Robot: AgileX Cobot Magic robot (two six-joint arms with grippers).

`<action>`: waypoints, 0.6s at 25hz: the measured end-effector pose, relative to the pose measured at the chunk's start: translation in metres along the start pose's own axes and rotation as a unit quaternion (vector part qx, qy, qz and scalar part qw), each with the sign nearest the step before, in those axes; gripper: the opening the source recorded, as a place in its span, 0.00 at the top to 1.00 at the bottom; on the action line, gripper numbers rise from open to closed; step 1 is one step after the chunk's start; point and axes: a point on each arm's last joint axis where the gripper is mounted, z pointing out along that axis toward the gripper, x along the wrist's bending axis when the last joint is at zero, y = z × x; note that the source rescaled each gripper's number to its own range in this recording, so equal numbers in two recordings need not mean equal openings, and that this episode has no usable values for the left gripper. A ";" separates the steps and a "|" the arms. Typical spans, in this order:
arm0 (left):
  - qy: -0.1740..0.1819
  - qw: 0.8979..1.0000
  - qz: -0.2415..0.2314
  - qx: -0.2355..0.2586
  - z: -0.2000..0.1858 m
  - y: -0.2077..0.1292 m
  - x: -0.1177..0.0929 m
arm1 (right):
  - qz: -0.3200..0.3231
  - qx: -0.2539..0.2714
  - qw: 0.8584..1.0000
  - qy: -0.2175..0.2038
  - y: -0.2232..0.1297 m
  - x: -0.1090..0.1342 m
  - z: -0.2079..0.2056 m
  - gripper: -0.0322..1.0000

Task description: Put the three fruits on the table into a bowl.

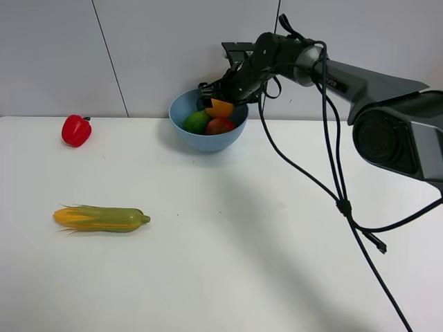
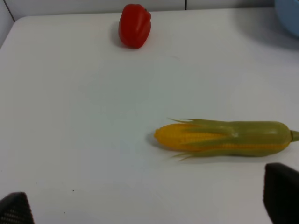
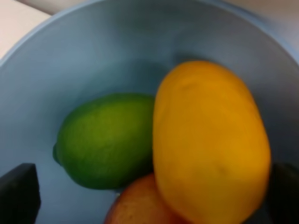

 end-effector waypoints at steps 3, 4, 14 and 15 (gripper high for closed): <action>0.000 1.000 0.000 0.000 0.000 0.000 0.000 | -0.005 0.011 1.000 0.006 0.006 0.007 -0.018 0.01; 0.000 1.000 0.000 0.000 0.000 0.000 0.000 | -0.008 0.014 1.000 0.010 0.009 0.011 -0.030 0.01; 0.000 1.000 0.000 0.000 0.000 0.000 0.000 | -0.072 0.066 0.995 0.017 0.029 0.049 -0.173 0.00; 0.000 1.000 0.000 0.000 0.000 0.000 0.000 | -0.079 0.059 0.995 0.004 0.030 0.049 -0.183 0.00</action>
